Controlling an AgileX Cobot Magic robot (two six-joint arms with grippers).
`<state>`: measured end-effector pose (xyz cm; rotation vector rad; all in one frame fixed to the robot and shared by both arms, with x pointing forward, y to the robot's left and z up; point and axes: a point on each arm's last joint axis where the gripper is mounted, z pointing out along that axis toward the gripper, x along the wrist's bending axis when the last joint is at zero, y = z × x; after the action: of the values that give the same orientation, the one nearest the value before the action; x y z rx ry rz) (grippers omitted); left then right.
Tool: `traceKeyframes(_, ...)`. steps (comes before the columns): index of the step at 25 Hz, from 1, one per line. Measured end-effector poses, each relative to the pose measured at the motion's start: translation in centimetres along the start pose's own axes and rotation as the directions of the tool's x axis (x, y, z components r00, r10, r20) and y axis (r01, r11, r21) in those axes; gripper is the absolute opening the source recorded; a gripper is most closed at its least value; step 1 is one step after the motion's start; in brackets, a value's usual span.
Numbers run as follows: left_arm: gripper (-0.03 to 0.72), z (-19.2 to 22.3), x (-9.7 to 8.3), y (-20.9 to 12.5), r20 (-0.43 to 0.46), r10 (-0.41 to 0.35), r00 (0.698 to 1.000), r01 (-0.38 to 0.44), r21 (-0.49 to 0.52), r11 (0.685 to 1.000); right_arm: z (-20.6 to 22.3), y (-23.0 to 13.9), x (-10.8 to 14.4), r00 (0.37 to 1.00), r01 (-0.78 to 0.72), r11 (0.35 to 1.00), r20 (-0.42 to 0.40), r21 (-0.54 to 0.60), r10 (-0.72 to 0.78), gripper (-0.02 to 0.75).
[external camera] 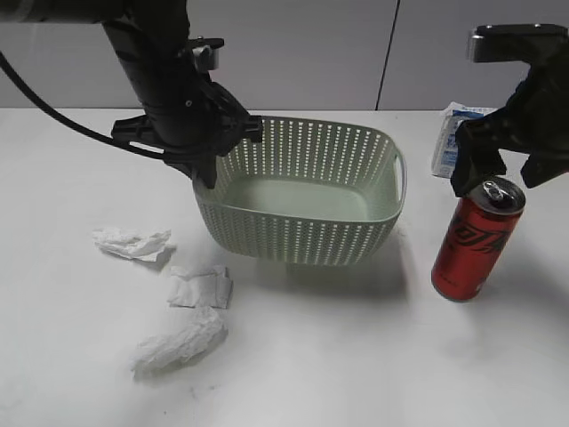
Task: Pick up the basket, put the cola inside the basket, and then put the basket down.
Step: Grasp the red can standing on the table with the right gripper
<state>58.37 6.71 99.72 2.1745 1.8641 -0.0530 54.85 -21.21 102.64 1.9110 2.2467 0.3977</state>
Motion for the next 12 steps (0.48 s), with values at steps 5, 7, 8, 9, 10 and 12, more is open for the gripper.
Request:
traceKeyframes(5,-0.003,0.0,0.0,0.1,0.002,0.000,1.000,0.000,-0.006,1.000,2.1,0.1,0.0,1.000,-0.015,0.998,0.009,0.055,0.014,0.680)
traceKeyframes(7,-0.003,0.0,0.0,0.1,0.002,0.000,1.000,0.000,-0.006,1.000,2.8,0.1,0.0,1.000,-0.020,0.997,0.011,0.077,0.019,0.680)
traceKeyframes(8,-0.003,0.0,0.0,0.1,0.002,0.000,1.000,0.000,-0.006,1.000,3.2,0.1,0.0,1.000,-0.025,0.996,0.012,0.087,0.024,0.680)
traceKeyframes(9,-0.003,0.0,0.0,0.1,0.002,0.000,1.000,0.000,-0.006,1.000,3.5,0.1,0.0,0.999,-0.032,0.995,0.010,0.095,0.031,0.678)
traceKeyframes(10,-0.003,0.0,0.0,0.1,0.002,0.000,1.000,0.000,-0.006,1.000,3.6,0.1,0.0,0.999,-0.038,0.994,0.008,0.101,0.037,0.675)
traceKeyframes(12,-0.003,0.0,0.0,0.1,0.003,0.000,1.000,0.000,-0.007,1.000,3.7,0.0,0.1,0.999,-0.052,0.992,0.003,0.113,0.052,0.652)
